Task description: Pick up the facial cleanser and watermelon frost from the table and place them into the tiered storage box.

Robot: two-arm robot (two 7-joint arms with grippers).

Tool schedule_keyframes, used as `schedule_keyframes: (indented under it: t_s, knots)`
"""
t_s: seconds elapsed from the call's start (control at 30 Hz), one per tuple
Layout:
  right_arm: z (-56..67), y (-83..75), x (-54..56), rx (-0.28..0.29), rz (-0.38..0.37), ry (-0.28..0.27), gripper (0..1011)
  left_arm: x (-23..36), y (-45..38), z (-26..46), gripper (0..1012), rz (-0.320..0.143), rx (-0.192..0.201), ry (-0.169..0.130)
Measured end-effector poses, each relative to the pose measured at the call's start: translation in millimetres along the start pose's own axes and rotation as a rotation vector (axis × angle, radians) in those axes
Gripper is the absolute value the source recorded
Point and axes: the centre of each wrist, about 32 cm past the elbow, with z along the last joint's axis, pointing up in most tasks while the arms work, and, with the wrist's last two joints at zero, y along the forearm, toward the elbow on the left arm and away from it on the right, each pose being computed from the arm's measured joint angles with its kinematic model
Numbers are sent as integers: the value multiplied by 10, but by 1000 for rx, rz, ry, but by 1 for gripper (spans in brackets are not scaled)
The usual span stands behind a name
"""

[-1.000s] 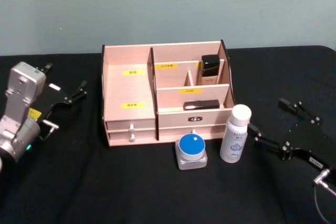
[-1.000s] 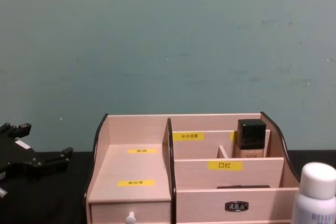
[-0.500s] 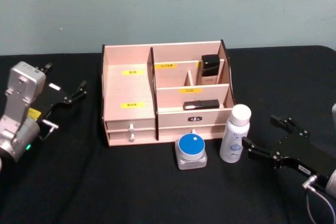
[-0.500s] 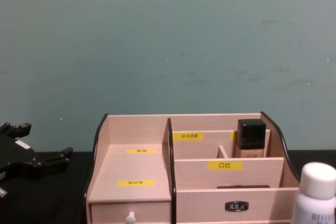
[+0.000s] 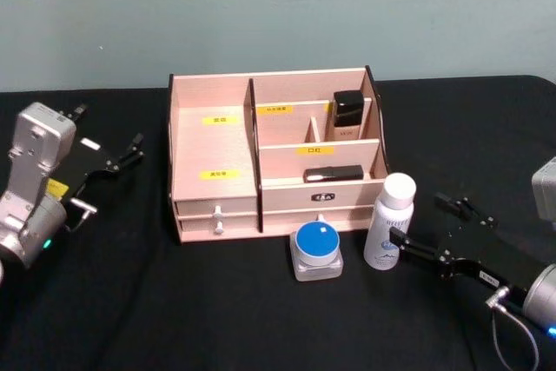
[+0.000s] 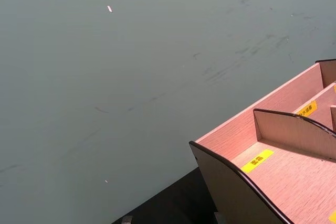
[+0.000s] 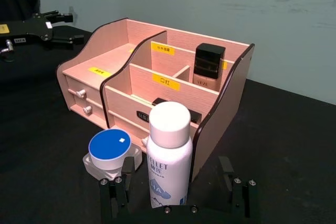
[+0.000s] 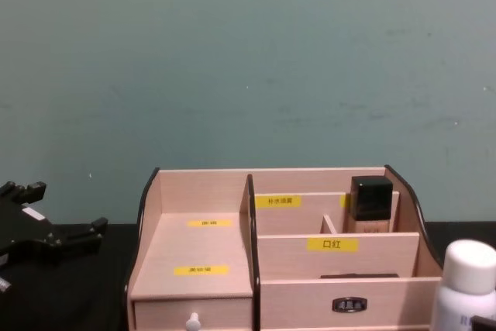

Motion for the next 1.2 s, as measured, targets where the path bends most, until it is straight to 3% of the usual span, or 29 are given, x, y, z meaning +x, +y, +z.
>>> schedule_keyframes:
  t_s: [0.33,0.93,1.2]
  knots:
    - [-48,128,25,10,14,2,1000,0,0,0,1010,0,0,0]
    - [-56,356,36,14,15,-47,1000,0,0,0,1010,0,0,0]
    - [-55,362,37,13,14,-50,1000,0,0,0,1010,0,0,0]
